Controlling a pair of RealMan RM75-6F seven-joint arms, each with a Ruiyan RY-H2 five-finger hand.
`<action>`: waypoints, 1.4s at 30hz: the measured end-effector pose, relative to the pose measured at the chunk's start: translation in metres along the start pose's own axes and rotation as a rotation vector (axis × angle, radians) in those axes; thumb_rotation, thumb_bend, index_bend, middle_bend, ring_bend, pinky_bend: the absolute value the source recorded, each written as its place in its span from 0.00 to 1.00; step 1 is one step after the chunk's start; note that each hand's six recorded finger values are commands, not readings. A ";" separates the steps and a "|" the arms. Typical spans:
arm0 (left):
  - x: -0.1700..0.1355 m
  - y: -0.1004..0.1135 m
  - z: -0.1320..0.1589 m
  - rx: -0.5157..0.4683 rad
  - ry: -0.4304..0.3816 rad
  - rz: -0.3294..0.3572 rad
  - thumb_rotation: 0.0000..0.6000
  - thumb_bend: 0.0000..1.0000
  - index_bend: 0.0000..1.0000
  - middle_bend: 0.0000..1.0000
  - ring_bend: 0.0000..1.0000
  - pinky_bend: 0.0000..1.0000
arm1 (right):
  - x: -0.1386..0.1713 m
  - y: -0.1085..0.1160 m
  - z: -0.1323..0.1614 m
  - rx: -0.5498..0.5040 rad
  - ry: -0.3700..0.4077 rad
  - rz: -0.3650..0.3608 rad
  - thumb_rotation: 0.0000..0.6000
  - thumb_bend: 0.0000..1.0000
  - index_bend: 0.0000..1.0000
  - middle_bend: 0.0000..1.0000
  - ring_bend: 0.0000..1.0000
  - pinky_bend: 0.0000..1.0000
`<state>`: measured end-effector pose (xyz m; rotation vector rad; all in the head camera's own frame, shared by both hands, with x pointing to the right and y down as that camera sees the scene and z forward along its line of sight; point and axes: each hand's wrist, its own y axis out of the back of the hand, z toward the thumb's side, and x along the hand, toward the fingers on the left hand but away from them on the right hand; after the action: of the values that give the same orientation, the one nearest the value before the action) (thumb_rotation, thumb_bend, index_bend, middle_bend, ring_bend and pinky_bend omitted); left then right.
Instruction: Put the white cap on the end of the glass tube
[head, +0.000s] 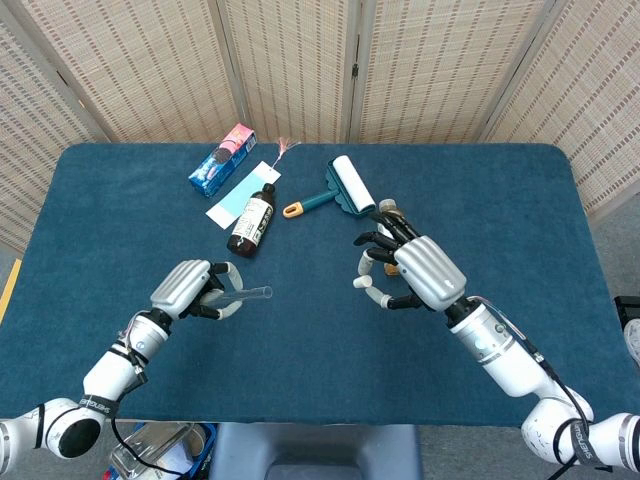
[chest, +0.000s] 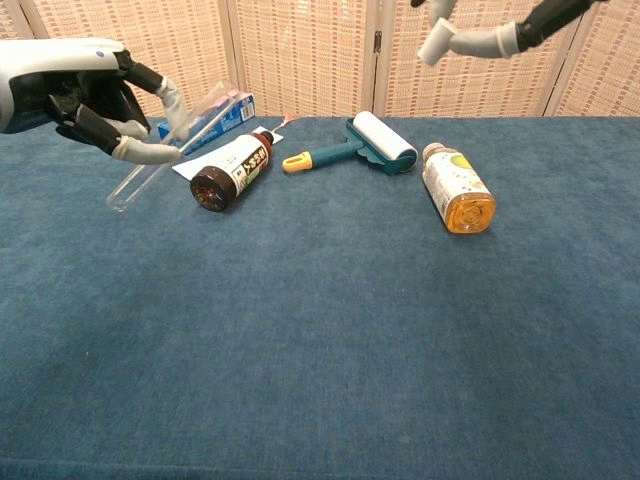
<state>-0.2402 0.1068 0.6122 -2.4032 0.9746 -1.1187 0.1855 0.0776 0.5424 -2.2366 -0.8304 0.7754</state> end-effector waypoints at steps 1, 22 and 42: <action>0.001 -0.002 0.003 -0.007 -0.005 -0.004 1.00 0.37 0.61 1.00 1.00 1.00 | -0.002 0.000 0.004 -0.010 0.010 -0.002 1.00 0.49 0.63 0.26 0.00 0.00; 0.010 -0.027 0.026 -0.102 -0.035 -0.044 1.00 0.38 0.61 1.00 1.00 1.00 | -0.024 -0.028 0.038 -0.064 0.086 0.042 1.00 0.49 0.64 0.27 0.00 0.00; 0.011 -0.029 0.032 -0.110 -0.037 -0.048 1.00 0.38 0.61 1.00 1.00 1.00 | -0.035 -0.042 0.048 -0.071 0.095 0.067 1.00 0.50 0.64 0.27 0.00 0.00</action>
<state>-0.1982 0.1202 0.6131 -2.5378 0.9954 -1.0588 0.1152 0.0949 0.5527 -2.3551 -0.7508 0.6740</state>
